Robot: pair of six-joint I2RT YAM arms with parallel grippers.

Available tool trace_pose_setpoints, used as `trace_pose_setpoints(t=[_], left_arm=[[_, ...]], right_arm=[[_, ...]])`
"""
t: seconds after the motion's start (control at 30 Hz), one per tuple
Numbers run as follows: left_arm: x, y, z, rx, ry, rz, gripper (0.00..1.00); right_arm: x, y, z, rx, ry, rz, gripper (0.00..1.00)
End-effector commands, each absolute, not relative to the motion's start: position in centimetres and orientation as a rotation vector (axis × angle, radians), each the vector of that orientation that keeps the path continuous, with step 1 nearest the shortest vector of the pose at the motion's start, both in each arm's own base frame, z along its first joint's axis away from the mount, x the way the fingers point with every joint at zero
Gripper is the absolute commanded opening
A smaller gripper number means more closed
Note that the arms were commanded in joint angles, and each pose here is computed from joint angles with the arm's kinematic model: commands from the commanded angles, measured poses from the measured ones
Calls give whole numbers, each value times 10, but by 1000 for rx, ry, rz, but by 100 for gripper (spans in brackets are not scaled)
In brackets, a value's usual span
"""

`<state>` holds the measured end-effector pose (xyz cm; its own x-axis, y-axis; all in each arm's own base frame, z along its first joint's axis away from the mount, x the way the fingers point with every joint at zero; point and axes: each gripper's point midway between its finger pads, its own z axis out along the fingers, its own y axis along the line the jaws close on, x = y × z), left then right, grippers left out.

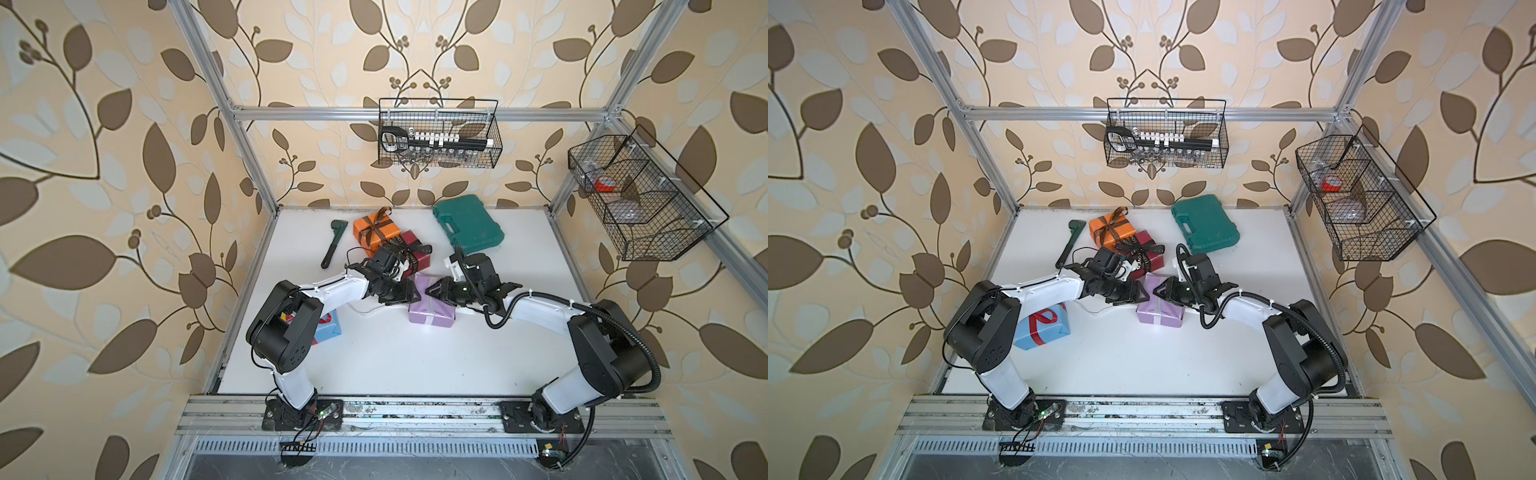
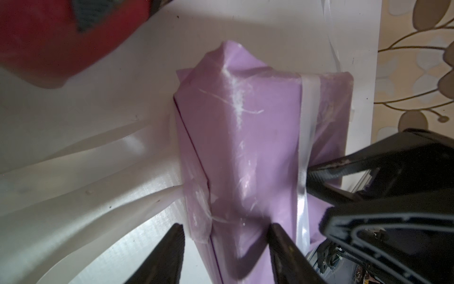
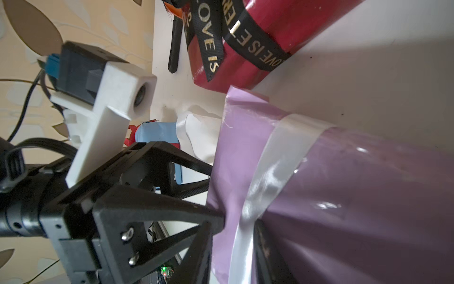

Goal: Untie the ribbon bows on the gift boxes
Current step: Pull the ribbon from the gift box.

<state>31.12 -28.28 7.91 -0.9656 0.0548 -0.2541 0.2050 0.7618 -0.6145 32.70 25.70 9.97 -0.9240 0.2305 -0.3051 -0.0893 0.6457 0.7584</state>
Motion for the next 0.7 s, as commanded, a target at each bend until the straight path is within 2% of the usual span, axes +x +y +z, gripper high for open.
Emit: trace_pose_setpoints(t=[0.0,0.2,0.43,0.5,0.63,0.67], left_arm=[[306,-282,66,229,2780,-946,56],[305,-283,67,234,2781,-952,57],[304,-283,64,231,2786,-953,57],[304,-284,64,234,2785,-955,57],[302,-284,65,231,2788,-964,57],[303,-284,66,229,2784,-966,57]], right_arm=[[320,260,86,149,2523,1217,31],[320,265,84,161,2507,1272,31],[321,275,94,157,2437,1407,26],[322,276,93,164,2440,1414,19],[324,262,80,190,2520,1252,7],[324,259,80,188,2527,1219,1]])
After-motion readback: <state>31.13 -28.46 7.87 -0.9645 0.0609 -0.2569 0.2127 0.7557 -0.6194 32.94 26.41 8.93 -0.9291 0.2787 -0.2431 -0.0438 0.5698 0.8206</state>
